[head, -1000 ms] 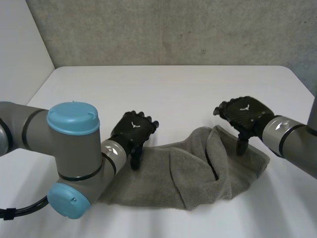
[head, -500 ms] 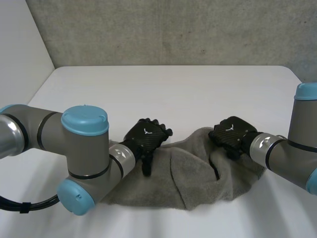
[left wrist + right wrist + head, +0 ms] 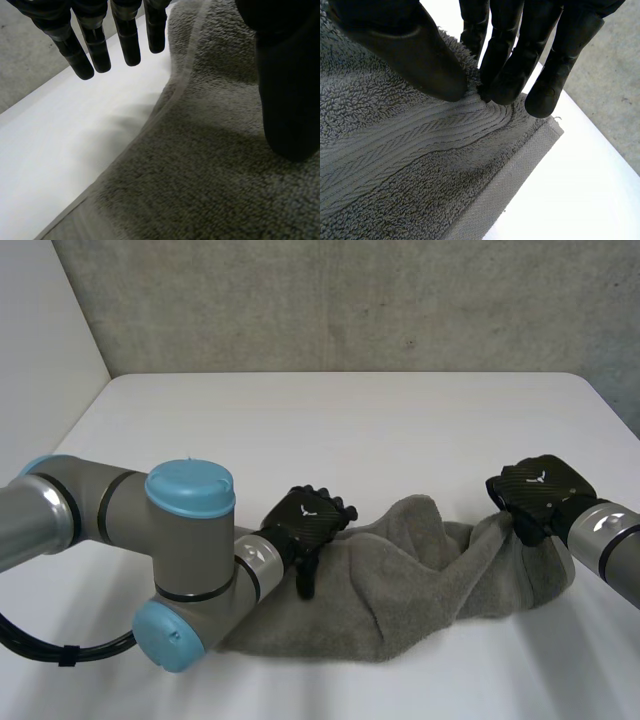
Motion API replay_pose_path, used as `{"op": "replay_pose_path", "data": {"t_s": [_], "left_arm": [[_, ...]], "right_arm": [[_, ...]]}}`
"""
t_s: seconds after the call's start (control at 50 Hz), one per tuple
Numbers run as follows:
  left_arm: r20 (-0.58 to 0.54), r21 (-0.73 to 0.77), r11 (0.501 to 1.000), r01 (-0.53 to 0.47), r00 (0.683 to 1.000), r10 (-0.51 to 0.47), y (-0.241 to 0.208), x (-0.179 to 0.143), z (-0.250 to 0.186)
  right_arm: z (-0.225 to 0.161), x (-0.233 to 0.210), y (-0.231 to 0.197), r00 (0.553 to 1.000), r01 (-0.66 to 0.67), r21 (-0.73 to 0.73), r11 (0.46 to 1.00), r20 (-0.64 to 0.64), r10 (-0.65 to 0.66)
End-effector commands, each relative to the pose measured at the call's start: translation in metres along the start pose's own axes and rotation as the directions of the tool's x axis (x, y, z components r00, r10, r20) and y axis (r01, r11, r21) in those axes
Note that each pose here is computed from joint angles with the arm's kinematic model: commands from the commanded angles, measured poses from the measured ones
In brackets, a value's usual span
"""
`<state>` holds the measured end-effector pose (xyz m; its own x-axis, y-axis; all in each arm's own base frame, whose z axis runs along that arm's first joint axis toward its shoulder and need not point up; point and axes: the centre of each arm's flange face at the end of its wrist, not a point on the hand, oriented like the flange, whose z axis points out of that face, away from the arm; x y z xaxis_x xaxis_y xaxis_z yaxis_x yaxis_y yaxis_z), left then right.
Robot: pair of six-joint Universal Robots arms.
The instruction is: Fold the towel.
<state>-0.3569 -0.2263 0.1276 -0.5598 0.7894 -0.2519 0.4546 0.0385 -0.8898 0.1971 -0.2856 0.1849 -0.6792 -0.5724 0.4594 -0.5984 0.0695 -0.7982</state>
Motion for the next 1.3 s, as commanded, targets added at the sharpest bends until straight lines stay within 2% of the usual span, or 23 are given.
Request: {"op": "replay_pose_path", "data": {"t_s": [0.02, 0.12, 0.34, 0.46, 0.5, 0.62, 0.66, 0.68, 0.7, 0.72, 0.76, 0.78, 0.82, 0.84, 0.88, 0.92, 1.06, 1.1, 1.14, 1.16, 1.2, 1.26, 1.3], "left_arm": [[-0.110, 0.035, 0.999, -0.014, 0.994, 0.017, -0.005, 0.027, -0.001], [-0.159, 0.053, 0.998, -0.015, 0.987, 0.024, -0.008, 0.036, -0.003], [-0.141, 0.062, 0.998, -0.023, 0.990, 0.031, -0.011, 0.035, -0.002], [0.015, 0.044, 0.998, -0.033, 0.999, 0.032, -0.015, 0.014, 0.004], [0.119, 0.051, 0.997, -0.049, 0.992, 0.042, -0.022, -0.002, 0.008], [0.267, 0.139, 0.982, -0.125, 0.960, 0.084, -0.048, -0.041, 0.018], [0.404, 0.225, 0.953, -0.204, 0.909, 0.099, -0.080, -0.080, 0.020], [0.405, 0.226, 0.952, -0.204, 0.909, 0.099, -0.080, -0.080, 0.020], [0.472, 0.276, 0.933, -0.231, 0.878, 0.077, -0.100, -0.101, 0.016], [0.473, 0.277, 0.933, -0.231, 0.878, 0.077, -0.100, -0.101, 0.016], [0.554, 0.419, 0.864, -0.277, 0.832, -0.002, -0.149, -0.128, -0.004], [0.555, 0.420, 0.864, -0.277, 0.832, -0.003, -0.150, -0.128, -0.004], [0.593, 0.566, 0.756, -0.327, 0.799, -0.098, -0.196, -0.142, -0.033], [0.593, 0.567, 0.756, -0.328, 0.799, -0.099, -0.196, -0.142, -0.034], [0.606, 0.641, 0.671, -0.373, 0.782, -0.144, -0.224, -0.146, -0.058], [0.606, 0.645, 0.665, -0.378, 0.782, -0.144, -0.227, -0.144, -0.063], [0.570, 0.612, 0.703, -0.361, 0.818, -0.077, -0.207, -0.134, -0.067], [0.550, 0.587, 0.734, -0.343, 0.834, -0.049, -0.192, -0.129, -0.062], [0.491, 0.507, 0.811, -0.293, 0.871, 0.008, -0.154, -0.114, -0.052], [0.491, 0.507, 0.811, -0.293, 0.871, 0.008, -0.154, -0.114, -0.052], [0.423, 0.386, 0.888, -0.250, 0.903, 0.071, -0.111, -0.094, -0.045], [0.389, 0.308, 0.921, -0.240, 0.915, 0.108, -0.089, -0.083, -0.044], [0.330, 0.175, 0.950, -0.260, 0.924, 0.192, -0.051, -0.063, -0.046]], "right_arm": [[0.000, -0.001, 0.002, 1.000, 0.003, -0.005, 1.000, 0.003, -0.003], [0.000, -0.002, 0.002, 1.000, 0.005, -0.005, 1.000, 0.005, -0.005], [0.001, 0.001, 0.000, 1.000, 0.008, 0.002, 1.000, -0.006, -0.008], [0.006, 0.011, -0.013, 0.999, 0.025, 0.046, 0.999, -0.039, -0.023], [0.009, 0.021, -0.028, 0.997, 0.040, 0.099, 0.994, -0.072, -0.033], [0.020, 0.035, -0.069, 0.984, 0.102, 0.251, 0.962, -0.165, -0.062], [0.033, 0.060, -0.100, 0.948, 0.171, 0.365, 0.915, -0.315, -0.051], [0.033, 0.060, -0.100, 0.947, 0.171, 0.366, 0.915, -0.316, -0.051], [0.035, 0.074, -0.118, 0.913, 0.214, 0.423, 0.880, -0.408, -0.025], [0.035, 0.074, -0.118, 0.912, 0.214, 0.424, 0.880, -0.409, -0.025], [0.027, 0.097, -0.154, 0.837, 0.296, 0.536, 0.791, -0.545, 0.056], [0.027, 0.097, -0.154, 0.836, 0.296, 0.536, 0.791, -0.545, 0.056], [0.014, 0.093, -0.181, 0.824, 0.323, 0.624, 0.712, -0.555, 0.112], [0.014, 0.093, -0.181, 0.824, 0.323, 0.624, 0.711, -0.555, 0.112], [0.001, 0.084, -0.194, 0.836, 0.317, 0.658, 0.683, -0.533, 0.126], [0.000, 0.080, -0.193, 0.844, 0.307, 0.657, 0.688, -0.522, 0.121], [0.009, 0.062, -0.160, 0.897, 0.214, 0.562, 0.799, -0.437, 0.066], [0.012, 0.054, -0.149, 0.917, 0.189, 0.530, 0.827, -0.397, 0.045], [0.016, 0.034, -0.126, 0.953, 0.142, 0.469, 0.872, -0.304, 0.008], [0.016, 0.034, -0.126, 0.953, 0.141, 0.468, 0.872, -0.303, 0.008], [0.017, 0.014, -0.101, 0.976, 0.110, 0.400, 0.910, -0.216, -0.023], [0.017, 0.006, -0.090, 0.982, 0.093, 0.366, 0.926, -0.185, -0.026], [0.016, -0.007, -0.068, 0.990, 0.072, 0.302, 0.951, -0.136, -0.032]]}}
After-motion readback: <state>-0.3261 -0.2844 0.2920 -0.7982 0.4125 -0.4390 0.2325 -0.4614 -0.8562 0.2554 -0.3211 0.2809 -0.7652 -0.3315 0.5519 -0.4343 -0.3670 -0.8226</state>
